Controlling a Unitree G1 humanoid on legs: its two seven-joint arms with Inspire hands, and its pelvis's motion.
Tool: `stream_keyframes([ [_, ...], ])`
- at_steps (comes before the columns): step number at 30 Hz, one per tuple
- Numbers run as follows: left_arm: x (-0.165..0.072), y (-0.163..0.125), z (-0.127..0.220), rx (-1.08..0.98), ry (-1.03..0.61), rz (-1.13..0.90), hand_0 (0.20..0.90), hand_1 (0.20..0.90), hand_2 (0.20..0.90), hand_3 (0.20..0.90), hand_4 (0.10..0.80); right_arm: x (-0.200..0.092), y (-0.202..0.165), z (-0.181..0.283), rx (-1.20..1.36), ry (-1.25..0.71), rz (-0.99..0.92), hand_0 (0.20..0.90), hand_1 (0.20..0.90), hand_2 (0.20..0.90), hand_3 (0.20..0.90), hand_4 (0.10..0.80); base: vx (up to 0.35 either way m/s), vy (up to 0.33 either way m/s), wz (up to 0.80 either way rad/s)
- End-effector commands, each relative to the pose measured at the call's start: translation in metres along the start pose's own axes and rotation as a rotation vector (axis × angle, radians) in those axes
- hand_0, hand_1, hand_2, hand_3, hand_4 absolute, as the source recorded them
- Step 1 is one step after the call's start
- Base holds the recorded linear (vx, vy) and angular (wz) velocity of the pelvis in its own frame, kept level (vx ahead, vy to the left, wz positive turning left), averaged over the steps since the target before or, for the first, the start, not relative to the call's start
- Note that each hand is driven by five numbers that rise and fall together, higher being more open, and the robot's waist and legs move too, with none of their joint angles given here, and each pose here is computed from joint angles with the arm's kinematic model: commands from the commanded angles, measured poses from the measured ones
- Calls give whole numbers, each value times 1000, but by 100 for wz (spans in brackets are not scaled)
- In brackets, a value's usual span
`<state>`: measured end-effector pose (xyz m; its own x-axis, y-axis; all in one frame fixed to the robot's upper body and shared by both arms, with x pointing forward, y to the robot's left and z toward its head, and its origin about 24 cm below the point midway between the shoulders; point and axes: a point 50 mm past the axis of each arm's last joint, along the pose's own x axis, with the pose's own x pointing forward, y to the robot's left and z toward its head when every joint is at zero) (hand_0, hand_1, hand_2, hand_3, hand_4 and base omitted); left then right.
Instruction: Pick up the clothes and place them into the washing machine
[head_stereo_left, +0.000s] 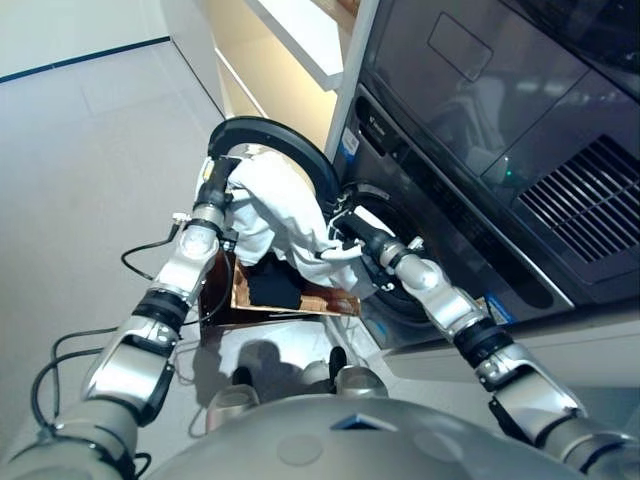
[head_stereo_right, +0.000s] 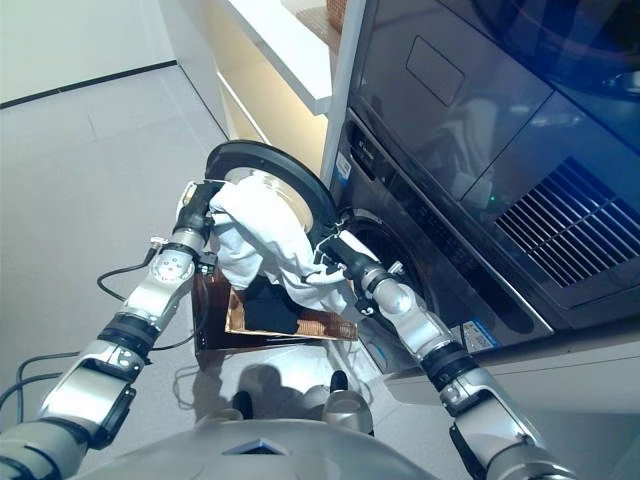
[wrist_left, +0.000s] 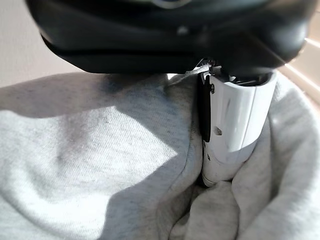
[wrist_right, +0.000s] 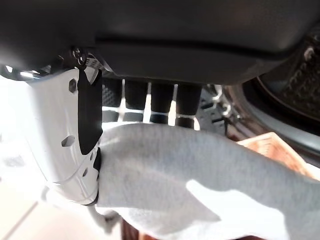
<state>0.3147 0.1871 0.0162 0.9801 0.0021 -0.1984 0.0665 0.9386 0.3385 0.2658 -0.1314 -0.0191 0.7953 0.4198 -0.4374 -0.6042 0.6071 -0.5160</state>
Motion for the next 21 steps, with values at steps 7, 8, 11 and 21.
stream_keyframes([
  [7,16,20,110,-29,-439,64,200,200,200,200,300,11,-36,27,-92,-94,-113,900,900,900,900,800,0,0,0],
  [8,16,21,111,-47,-444,62,200,200,200,200,300,10,-37,26,-81,-96,-120,900,900,900,900,800,0,0,0],
  [11,13,22,112,-81,-456,44,200,200,200,200,300,5,-42,22,-58,-91,-152,900,900,900,900,800,0,0,0],
  [21,13,35,88,-233,-373,21,200,200,200,200,300,-3,-40,5,127,-68,-197,900,900,900,900,800,0,0,0],
])
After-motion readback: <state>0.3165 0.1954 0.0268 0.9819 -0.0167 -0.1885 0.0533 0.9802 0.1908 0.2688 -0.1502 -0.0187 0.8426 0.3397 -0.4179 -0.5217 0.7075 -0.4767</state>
